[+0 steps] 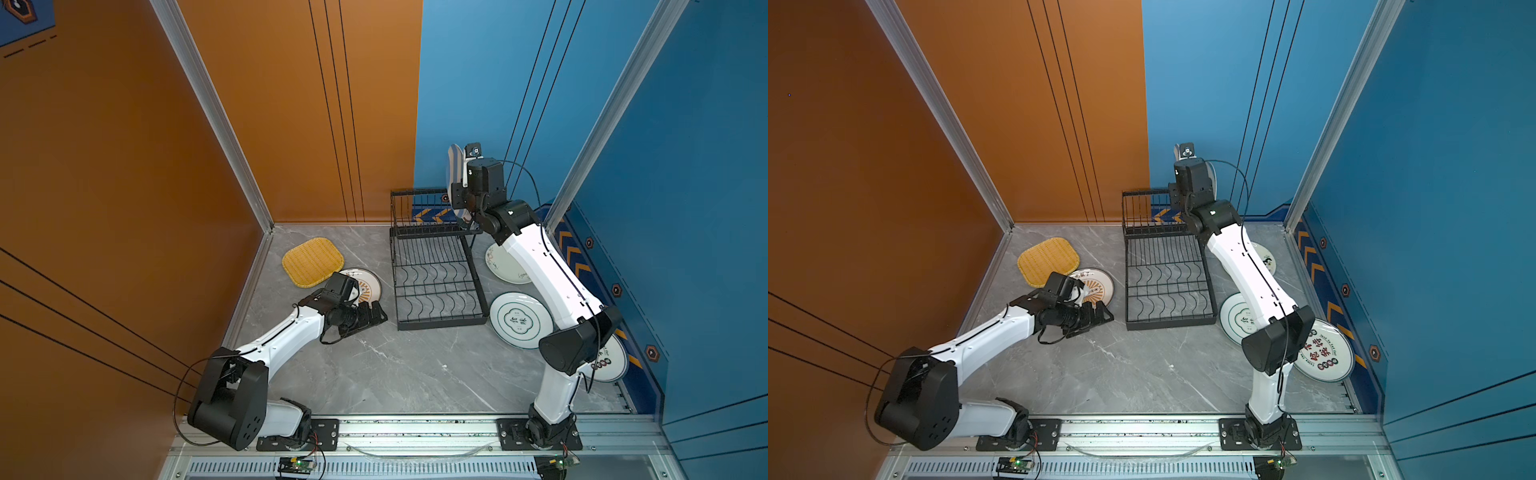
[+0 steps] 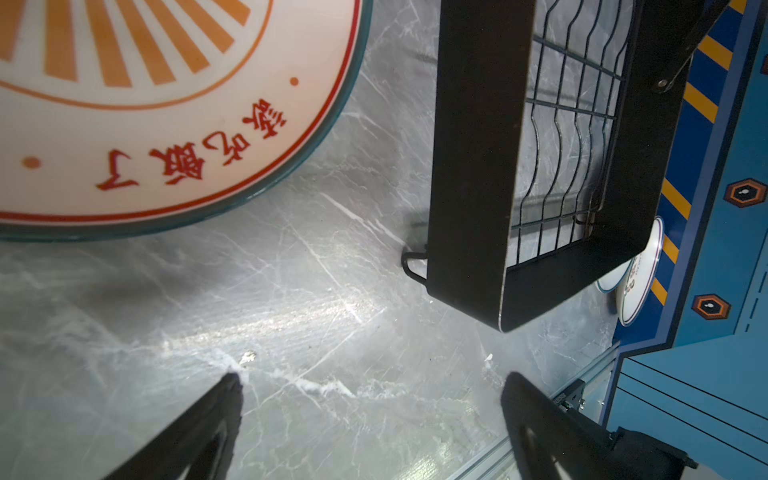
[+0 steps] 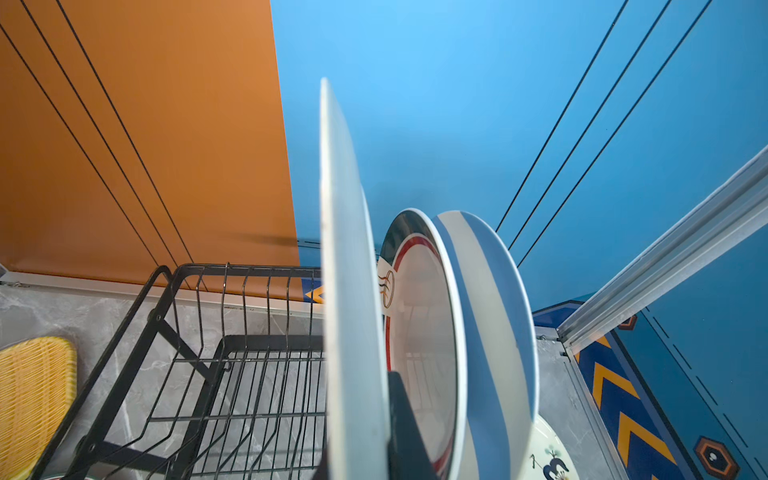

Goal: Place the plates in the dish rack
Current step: 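Carry the blue-white striped plate into the rack slot with right gripper, then open right gripper and lift it away from the striped plate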

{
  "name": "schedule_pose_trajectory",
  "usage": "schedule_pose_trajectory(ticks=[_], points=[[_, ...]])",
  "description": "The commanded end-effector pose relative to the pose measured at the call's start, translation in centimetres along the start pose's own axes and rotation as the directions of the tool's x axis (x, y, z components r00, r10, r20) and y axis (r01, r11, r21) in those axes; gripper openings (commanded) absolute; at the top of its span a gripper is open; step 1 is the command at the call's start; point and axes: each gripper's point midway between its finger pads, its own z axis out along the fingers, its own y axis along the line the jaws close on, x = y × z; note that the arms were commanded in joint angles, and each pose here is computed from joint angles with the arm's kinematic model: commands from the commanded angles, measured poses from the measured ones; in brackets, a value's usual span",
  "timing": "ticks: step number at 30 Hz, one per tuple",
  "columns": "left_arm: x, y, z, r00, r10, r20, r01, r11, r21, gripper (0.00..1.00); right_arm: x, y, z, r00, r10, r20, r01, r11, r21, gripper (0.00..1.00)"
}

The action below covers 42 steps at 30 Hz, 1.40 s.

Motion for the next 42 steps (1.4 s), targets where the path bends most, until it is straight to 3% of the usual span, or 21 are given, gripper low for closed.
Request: schedule_pose_trajectory(ticks=[1, 38, 42], points=[[-0.5, -0.4, -0.2, 1.0, 0.014, -0.003, -0.014, 1.0, 0.015, 0.98, -3.2, -1.3, -0.3, 0.995, 0.008, 0.098, -0.012, 0.999, 0.045, 0.0], [-0.1, 0.3, -0.3, 1.0, 0.0, 0.018, 0.0, 1.0, -0.014, 0.98, 4.7, -1.8, 4.3, 0.995, 0.05, -0.089, -0.047, 0.998, 0.034, 0.0], [0.1, 0.4, -0.4, 1.0, 0.004, 0.021, -0.003, 1.0, -0.016, 0.98, 4.7, -1.8, 3.9, 0.994, 0.049, -0.093, -0.047, 0.998, 0.029, 0.11]])
